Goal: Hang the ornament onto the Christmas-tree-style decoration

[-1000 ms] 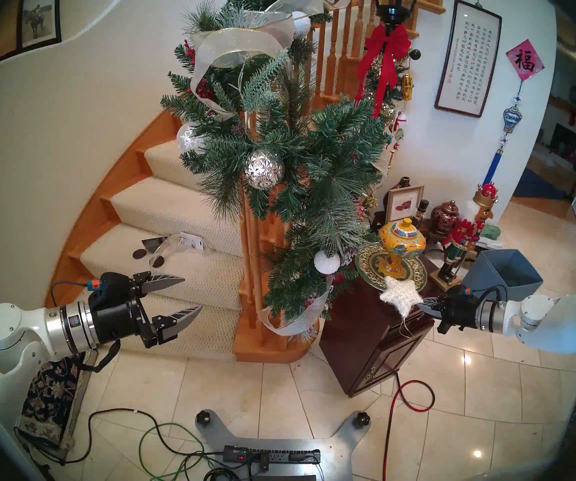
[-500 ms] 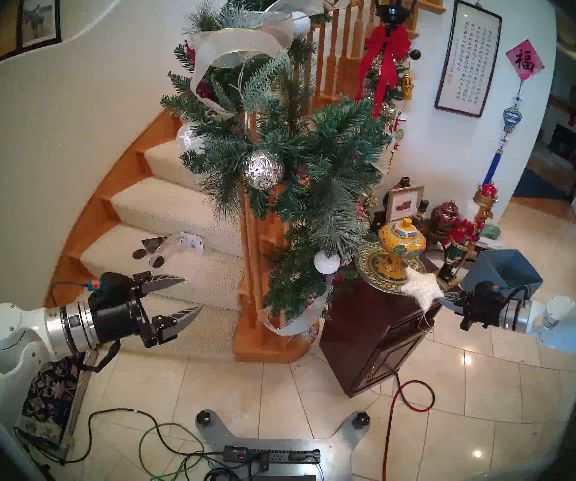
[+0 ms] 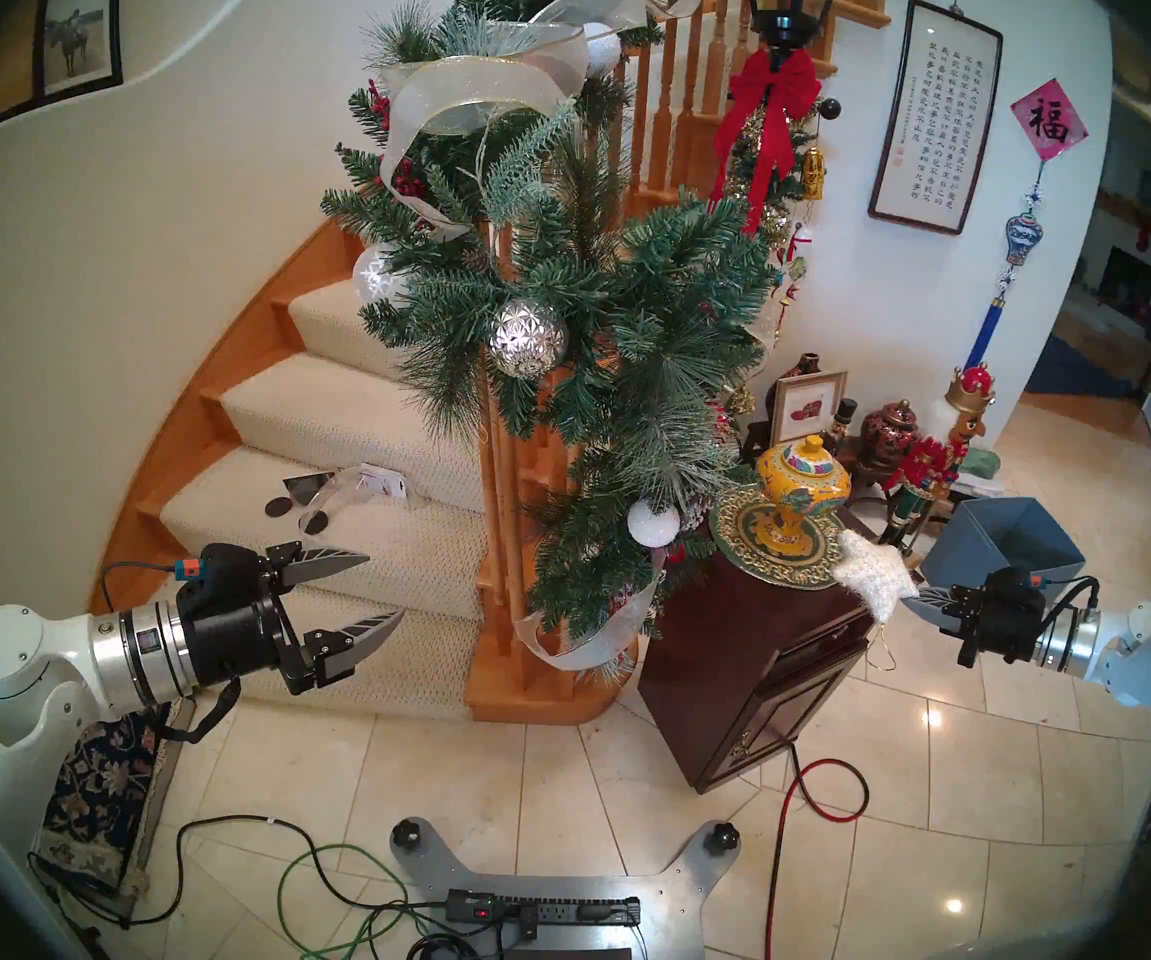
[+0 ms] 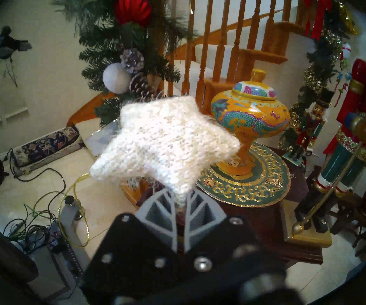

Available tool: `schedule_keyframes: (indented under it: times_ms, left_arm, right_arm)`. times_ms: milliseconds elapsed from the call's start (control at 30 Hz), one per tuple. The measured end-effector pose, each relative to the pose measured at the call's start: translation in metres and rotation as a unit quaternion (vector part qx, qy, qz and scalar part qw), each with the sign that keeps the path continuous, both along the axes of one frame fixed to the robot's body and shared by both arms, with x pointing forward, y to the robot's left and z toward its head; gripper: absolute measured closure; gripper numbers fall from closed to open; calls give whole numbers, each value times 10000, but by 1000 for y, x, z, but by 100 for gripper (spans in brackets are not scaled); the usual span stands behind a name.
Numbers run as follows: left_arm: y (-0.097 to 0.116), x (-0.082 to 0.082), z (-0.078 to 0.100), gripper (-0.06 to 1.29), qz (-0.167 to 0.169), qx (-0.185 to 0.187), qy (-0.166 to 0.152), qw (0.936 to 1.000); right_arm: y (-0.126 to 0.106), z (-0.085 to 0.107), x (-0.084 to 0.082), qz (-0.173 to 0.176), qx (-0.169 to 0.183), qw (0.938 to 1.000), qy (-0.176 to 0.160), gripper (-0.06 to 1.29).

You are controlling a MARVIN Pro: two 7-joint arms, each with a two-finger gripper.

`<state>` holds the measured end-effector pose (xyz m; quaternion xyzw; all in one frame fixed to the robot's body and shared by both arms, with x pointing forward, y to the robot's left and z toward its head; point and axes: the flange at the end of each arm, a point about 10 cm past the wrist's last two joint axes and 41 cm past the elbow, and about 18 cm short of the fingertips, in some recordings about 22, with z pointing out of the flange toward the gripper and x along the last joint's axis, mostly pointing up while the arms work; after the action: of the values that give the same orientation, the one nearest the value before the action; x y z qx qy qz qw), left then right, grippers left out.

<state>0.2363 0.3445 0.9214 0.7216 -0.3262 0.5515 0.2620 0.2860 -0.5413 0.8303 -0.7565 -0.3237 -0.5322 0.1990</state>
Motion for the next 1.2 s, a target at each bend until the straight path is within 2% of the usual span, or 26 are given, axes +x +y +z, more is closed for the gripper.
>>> schedule_keyframes:
  times_ms: [267,500,833,1200]
  left_arm:
    - [0,0,0,0,0,0,0,10000]
    - [0,0,0,0,0,0,0,10000]
    - [0,0,0,0,0,0,0,10000]
    - [0,0,0,0,0,0,0,10000]
  right_arm:
    - [3,7,-7,283,357,9989,-82,127]
    - [0,14,-2,-85,474,9978,-450,127]
    - [-1,18,1,-323,424,9954,-801,127]
    - [-9,25,4,-409,134,9923,-1162,127]
